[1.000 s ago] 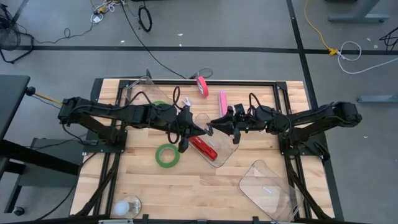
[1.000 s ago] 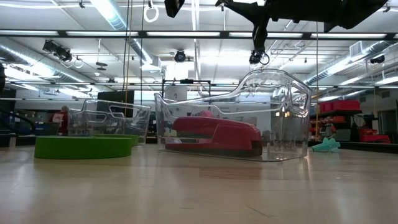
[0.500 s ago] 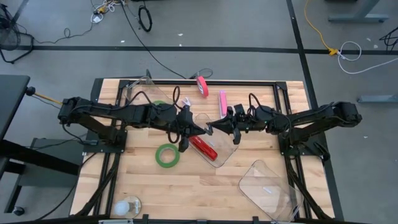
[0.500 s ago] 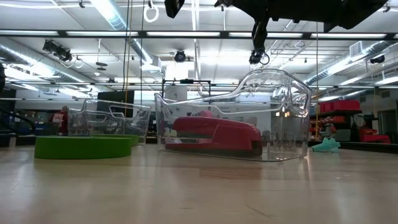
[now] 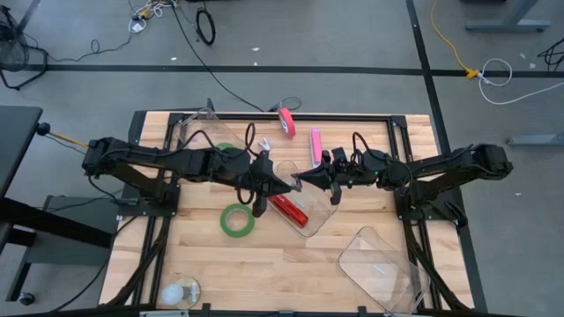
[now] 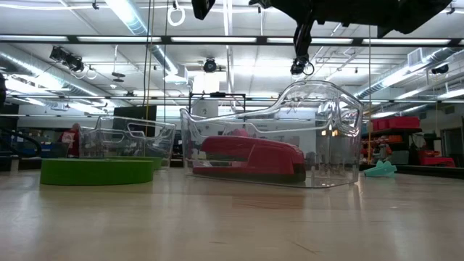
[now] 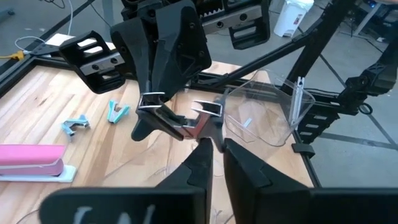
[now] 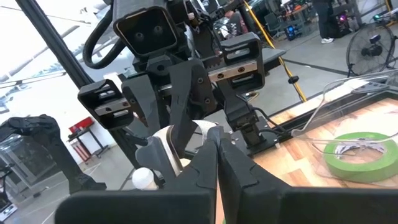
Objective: Pick and place Stapler, Stapler remover, tape
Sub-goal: Put the black staple remover into the bottom transparent bin
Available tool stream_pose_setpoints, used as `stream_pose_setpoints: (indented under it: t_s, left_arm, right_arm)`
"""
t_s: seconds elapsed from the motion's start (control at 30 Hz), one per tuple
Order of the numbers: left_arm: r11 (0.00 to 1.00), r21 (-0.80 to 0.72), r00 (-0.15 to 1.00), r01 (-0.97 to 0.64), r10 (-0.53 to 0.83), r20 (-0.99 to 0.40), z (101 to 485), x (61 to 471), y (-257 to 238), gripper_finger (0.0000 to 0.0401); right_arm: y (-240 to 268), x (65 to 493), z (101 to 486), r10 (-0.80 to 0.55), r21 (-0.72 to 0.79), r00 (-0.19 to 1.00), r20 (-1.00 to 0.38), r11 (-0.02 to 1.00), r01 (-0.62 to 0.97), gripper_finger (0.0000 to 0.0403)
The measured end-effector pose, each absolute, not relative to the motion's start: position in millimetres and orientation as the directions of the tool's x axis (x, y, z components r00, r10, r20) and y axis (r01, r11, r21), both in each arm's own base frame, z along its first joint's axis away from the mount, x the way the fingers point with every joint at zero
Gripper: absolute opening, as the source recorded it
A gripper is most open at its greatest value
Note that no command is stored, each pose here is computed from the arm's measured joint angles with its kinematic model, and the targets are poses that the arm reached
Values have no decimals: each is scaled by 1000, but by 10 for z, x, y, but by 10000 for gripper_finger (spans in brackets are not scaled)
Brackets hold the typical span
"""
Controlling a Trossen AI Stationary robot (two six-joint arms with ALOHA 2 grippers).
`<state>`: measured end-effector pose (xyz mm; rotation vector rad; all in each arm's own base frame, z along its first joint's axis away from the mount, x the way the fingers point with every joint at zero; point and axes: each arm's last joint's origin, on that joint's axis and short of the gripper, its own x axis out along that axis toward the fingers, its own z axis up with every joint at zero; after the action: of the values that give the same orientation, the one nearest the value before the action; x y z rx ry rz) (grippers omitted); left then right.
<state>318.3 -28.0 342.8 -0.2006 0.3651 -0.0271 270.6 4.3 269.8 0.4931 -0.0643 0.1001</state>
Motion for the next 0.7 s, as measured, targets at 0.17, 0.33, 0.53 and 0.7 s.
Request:
stream_pose_setpoints:
  t_s: [0.17, 0.33, 0.53, 0.7]
  left_arm:
    - [980, -197, 934, -18, -54, -352, 3428, 3183, -277, 92]
    - [980, -196, 931, -22, -52, -361, 3419, 3180, -273, 154]
    - [979, -201, 911, -39, -48, -410, 3422, 3091, -263, 201]
    - [975, -218, 910, -49, -46, -412, 3523, 2942, -247, 203]
  right_arm:
    - [44, 2705, 2702, 82, 468, 993, 89, 876, -114, 3]
    - [44, 2705, 2703, 82, 464, 993, 90, 878, -115, 3]
    - [43, 2703, 2711, 82, 458, 992, 97, 881, -117, 3]
    - [60, 2694, 2724, 135, 425, 985, 103, 890, -167, 3]
